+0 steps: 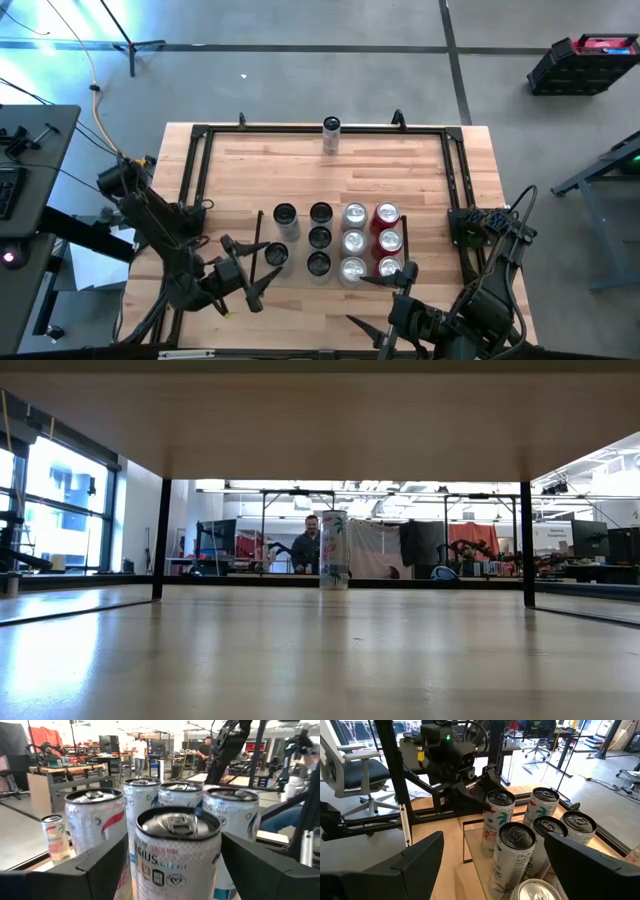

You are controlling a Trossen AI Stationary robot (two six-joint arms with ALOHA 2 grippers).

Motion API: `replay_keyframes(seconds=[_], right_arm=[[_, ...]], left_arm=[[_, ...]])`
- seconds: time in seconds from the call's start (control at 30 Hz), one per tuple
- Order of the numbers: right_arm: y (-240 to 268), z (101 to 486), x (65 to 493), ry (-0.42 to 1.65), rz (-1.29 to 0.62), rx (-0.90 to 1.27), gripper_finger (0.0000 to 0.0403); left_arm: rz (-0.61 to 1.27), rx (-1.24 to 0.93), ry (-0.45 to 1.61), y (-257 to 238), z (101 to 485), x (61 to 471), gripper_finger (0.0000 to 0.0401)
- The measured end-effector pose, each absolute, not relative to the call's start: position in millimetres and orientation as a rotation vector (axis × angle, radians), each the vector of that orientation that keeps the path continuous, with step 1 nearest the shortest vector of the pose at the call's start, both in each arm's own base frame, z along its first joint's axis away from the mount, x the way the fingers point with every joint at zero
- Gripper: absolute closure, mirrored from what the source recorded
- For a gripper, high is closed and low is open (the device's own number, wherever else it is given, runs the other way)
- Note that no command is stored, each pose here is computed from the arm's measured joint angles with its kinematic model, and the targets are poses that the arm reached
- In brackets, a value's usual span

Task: Place canned beverage on shelf
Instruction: Put the right white-pink soda can on the shelf aligned with the other white-pink soda cans

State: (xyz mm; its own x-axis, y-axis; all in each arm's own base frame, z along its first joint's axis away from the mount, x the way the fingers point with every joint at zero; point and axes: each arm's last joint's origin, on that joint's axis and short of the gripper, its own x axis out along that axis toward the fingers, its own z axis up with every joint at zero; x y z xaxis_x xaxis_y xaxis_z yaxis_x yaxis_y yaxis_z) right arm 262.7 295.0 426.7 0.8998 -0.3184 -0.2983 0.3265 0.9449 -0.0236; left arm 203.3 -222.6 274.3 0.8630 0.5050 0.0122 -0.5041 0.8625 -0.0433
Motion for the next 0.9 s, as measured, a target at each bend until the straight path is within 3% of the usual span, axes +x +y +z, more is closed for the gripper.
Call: replay_keyframes(seconds=[0.43,0.67,0.9], right_arm=[[294.9,426.8,262.7,0.304,-0.334,0.028,0.0071],[294.9,426.8,262.7,0.304,-0.333,0.028,0.0071],[295.3,426.5,262.8,0.315,-0.320,0.032,0.0071]], left_arm=[[0.520,-0.055,-0.043,-207.7,299.4,195.6,0.0096],[0.366,-0.100,-0.082,-209.8,310.4,186.7,0.0096],[0.203,-0.041,-0.052,-231.7,312.1,149.6,0.0096]])
